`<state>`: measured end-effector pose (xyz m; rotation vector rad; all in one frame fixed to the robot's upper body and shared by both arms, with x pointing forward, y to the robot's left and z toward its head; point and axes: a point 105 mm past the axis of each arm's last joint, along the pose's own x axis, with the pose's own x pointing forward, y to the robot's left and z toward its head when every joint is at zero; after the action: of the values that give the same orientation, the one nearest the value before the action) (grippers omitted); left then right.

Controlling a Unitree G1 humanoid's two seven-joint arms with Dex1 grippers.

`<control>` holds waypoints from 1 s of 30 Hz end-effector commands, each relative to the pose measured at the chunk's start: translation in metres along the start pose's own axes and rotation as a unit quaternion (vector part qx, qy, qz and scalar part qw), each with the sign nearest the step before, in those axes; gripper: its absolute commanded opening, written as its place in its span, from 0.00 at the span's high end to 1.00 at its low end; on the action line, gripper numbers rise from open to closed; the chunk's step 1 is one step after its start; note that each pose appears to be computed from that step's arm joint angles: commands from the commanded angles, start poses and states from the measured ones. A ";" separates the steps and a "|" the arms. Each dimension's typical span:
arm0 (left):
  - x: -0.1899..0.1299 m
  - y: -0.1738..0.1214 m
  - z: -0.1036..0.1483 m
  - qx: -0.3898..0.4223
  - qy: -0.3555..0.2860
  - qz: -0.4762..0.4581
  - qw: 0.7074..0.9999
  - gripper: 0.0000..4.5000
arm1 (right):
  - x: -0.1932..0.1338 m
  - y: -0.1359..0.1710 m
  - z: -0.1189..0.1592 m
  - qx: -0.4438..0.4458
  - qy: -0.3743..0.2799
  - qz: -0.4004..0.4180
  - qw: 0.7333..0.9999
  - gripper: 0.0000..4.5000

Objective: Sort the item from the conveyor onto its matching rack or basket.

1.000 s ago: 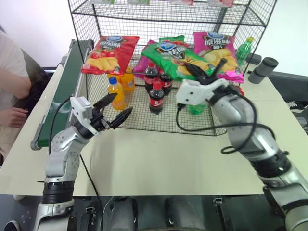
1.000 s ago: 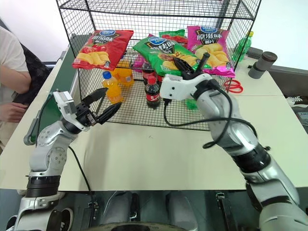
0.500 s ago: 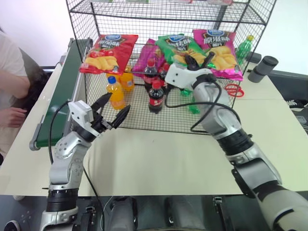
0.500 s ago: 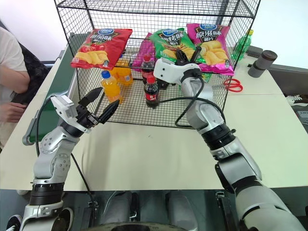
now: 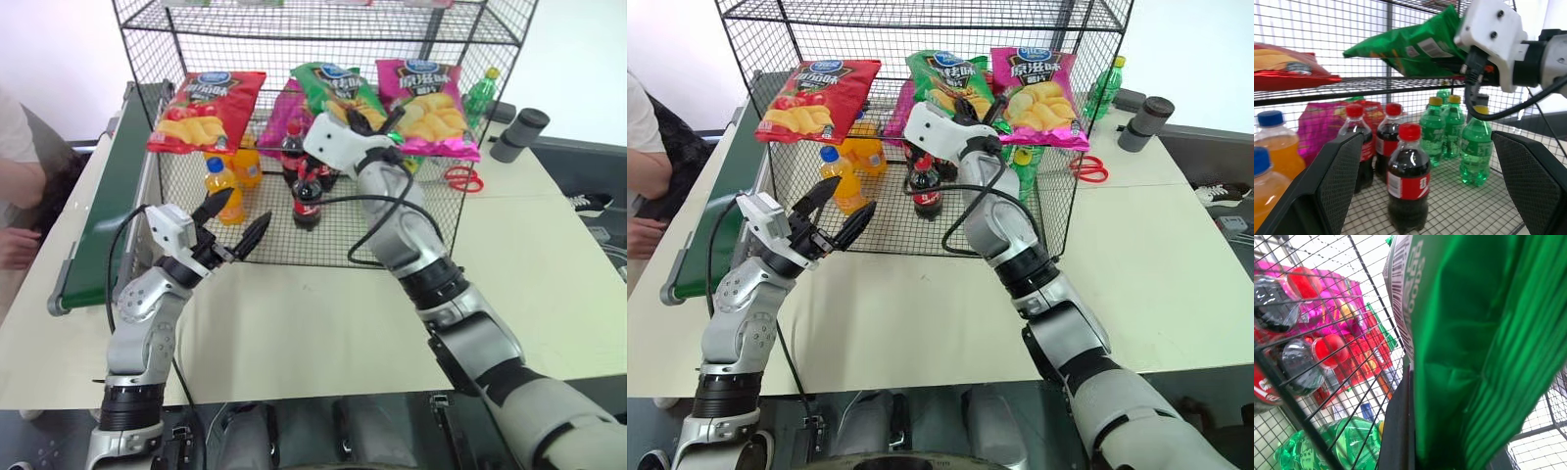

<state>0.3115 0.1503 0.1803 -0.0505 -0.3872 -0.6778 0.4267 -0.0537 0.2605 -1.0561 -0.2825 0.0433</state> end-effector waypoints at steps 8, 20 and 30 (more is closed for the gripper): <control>-0.004 -0.003 0.002 0.010 -0.008 -0.004 1.000 0.00 | -0.007 -0.019 0.059 0.116 -0.107 0.005 0.987 0.41; -0.005 -0.004 -0.002 0.008 -0.005 -0.011 1.000 0.00 | -0.026 -0.005 0.095 0.228 -0.179 0.072 0.954 0.41; -0.007 -0.004 -0.003 0.010 -0.004 -0.013 1.000 0.00 | -0.064 -0.021 0.128 0.392 -0.292 0.141 0.861 0.41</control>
<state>0.3072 0.1499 0.1676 -0.0452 -0.3695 -0.7014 0.3437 0.0415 0.3091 -0.3239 -0.5316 0.6601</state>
